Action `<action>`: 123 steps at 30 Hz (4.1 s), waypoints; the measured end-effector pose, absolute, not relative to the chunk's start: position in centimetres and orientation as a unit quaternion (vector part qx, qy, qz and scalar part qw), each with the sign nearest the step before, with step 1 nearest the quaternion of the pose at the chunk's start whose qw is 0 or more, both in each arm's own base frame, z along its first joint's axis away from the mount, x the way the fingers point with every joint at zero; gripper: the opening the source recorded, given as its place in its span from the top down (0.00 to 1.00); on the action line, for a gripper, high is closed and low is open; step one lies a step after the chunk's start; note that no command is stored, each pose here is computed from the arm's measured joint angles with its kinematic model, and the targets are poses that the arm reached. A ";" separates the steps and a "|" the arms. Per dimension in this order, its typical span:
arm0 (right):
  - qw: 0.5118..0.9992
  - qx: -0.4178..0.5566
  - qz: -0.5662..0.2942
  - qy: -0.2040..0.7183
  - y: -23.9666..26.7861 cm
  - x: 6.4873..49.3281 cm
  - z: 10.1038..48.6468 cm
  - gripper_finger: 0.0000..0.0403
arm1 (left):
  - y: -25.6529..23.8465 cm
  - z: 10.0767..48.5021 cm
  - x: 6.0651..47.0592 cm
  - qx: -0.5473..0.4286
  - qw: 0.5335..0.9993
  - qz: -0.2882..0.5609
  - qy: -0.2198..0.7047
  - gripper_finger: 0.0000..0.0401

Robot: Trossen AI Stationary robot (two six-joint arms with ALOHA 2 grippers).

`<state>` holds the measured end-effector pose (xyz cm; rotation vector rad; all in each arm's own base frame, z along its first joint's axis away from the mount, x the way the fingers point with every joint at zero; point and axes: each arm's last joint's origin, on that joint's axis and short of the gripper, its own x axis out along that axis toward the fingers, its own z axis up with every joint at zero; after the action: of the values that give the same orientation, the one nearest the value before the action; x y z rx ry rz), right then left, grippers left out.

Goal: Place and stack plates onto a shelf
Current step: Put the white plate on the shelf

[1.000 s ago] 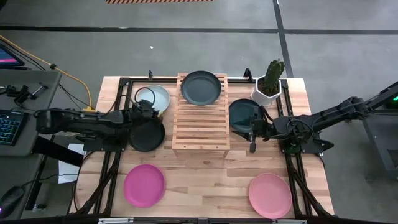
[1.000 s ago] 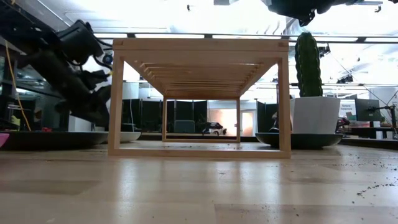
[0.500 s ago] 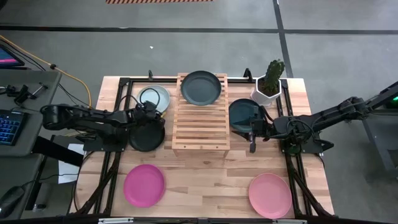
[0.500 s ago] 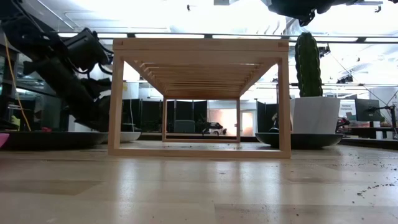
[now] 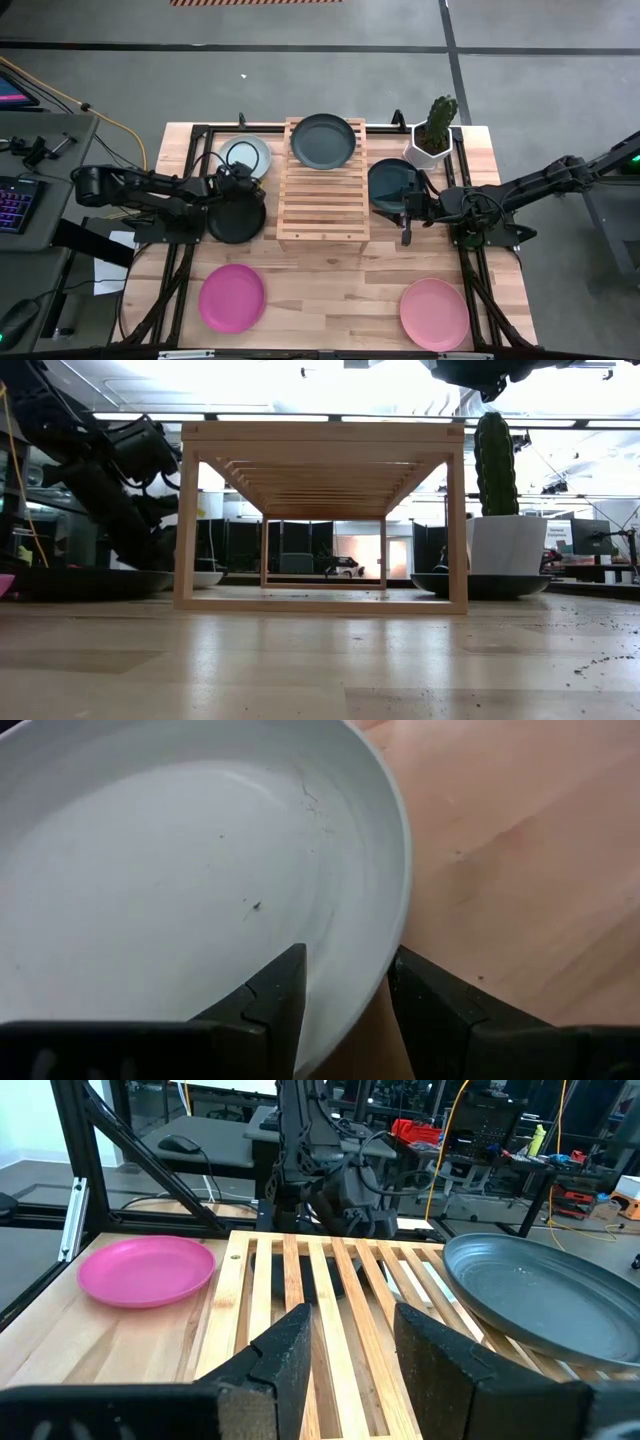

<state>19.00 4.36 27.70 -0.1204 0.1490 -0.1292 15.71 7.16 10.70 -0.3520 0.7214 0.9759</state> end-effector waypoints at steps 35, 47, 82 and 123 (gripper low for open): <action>0.994 -0.052 -0.065 0.075 4.3 19.0 27.7 0.66 | 7.1 13.6 17.9 -0.081 0.822 0.448 0.342 1.00; 0.994 -0.049 -0.065 0.078 4.3 19.0 27.6 0.66 | 4.9 17.3 17.6 -0.027 0.809 0.485 0.330 1.00; 0.993 -0.036 -0.067 0.087 4.3 19.0 27.4 0.66 | -11.7 28.3 19.3 0.169 0.985 0.028 0.021 1.00; 0.994 -0.041 -0.066 0.081 4.4 19.0 27.5 0.66 | -12.4 25.4 29.4 0.195 0.950 0.024 0.242 0.92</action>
<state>19.00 4.35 27.52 -0.0820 0.1627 -0.1321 29.37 -12.37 25.39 0.3962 0.4929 0.0491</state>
